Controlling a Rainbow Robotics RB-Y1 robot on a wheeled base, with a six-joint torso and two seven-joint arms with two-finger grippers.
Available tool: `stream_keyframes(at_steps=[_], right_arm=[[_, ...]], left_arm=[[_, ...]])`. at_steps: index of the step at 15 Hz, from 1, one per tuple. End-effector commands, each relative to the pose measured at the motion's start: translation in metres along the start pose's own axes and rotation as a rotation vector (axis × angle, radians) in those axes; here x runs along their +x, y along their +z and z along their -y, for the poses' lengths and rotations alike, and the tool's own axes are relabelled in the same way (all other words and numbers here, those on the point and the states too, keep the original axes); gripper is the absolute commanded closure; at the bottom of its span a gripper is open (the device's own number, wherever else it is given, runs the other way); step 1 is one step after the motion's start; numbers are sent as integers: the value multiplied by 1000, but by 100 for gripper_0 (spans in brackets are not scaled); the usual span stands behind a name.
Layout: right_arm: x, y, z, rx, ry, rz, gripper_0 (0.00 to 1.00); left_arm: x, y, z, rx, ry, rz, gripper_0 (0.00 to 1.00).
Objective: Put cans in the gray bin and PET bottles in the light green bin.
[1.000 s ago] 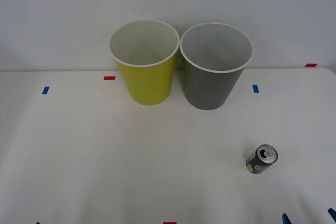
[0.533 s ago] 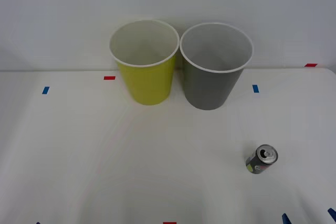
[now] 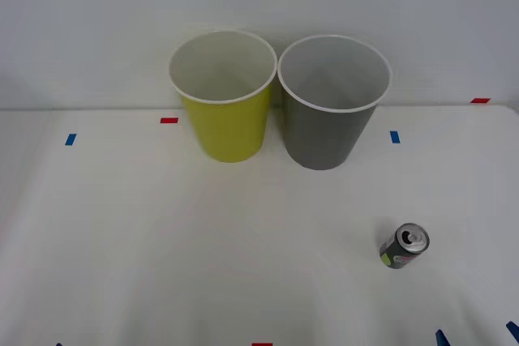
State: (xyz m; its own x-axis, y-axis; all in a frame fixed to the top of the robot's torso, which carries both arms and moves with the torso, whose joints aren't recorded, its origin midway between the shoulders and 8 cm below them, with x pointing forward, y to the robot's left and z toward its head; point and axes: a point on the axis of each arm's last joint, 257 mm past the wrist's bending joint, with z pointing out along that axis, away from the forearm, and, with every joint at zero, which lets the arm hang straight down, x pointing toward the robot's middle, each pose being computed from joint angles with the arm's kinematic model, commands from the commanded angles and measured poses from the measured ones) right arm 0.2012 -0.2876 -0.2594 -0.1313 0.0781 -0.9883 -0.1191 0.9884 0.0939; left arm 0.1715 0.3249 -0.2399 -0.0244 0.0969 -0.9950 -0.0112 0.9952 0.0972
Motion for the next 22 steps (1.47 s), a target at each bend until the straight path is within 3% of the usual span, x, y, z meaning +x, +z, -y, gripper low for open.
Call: stream_keyframes(at_steps=[1,11,12,16,19,20,22], right_arm=[[0,0,0,0,0,0,0],[0,0,0,0,0,0,0],[16,0,0,19,13,-24,0],[3,1,-21,-13,37,47,0],[-7,-1,-30,-10,-69,98,0],[-9,-2,-36,-14,-83,110,0],[-13,-7,-39,-5,-46,153,0]], left_arm=[[0,0,0,0,0,0,0],[0,0,0,0,0,0,0],[0,0,0,0,0,0,0],[0,0,0,0,0,0,0],[0,0,0,0,0,0,0],[0,0,0,0,0,0,0],[0,0,0,0,0,0,0]])
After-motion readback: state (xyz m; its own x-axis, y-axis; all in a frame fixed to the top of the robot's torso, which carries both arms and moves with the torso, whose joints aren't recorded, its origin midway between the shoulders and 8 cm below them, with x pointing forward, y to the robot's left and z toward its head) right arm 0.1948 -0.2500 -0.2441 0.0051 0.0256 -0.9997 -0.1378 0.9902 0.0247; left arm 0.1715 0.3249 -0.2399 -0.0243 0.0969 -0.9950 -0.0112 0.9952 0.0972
